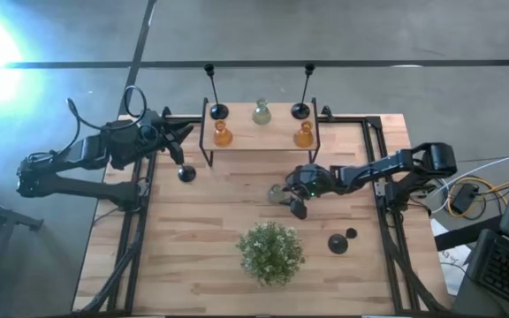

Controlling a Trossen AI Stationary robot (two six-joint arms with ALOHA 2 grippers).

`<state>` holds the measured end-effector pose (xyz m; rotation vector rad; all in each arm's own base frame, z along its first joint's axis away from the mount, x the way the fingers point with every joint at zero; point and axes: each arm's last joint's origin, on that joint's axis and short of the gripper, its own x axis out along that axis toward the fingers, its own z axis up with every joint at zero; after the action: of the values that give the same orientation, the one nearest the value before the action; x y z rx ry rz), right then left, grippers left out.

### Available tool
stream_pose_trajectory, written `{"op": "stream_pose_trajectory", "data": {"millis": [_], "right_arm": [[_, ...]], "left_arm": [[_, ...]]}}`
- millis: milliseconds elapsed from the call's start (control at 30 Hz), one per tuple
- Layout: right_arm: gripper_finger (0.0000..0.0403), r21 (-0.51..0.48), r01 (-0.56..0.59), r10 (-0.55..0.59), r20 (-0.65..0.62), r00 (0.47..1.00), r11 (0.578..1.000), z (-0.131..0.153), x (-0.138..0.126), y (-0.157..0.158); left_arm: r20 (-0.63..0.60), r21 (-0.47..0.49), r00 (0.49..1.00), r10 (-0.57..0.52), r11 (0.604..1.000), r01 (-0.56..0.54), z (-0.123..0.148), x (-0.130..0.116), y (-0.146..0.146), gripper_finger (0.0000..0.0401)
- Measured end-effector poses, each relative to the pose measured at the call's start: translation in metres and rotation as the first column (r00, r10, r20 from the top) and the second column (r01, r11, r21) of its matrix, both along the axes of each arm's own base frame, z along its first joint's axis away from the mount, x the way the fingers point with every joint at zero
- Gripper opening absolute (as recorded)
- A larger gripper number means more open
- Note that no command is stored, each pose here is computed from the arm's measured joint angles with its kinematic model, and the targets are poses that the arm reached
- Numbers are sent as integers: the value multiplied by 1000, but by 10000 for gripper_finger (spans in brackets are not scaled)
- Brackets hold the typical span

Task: Pick & Place candle stick holders
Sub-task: Put the green glass candle holder on the shelf

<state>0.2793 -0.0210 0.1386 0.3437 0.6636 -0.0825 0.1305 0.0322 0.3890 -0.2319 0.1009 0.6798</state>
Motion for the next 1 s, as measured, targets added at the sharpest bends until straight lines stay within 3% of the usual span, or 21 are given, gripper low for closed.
{"op": "stream_pose_trajectory", "data": {"millis": [1000], "right_arm": [[241, -40, 41, -39, 57, 998, 998, -4, 37, -6]], "left_arm": [[-24, 19, 1000, -3, 1000, 4, -2, 1, 0, 101]]}}
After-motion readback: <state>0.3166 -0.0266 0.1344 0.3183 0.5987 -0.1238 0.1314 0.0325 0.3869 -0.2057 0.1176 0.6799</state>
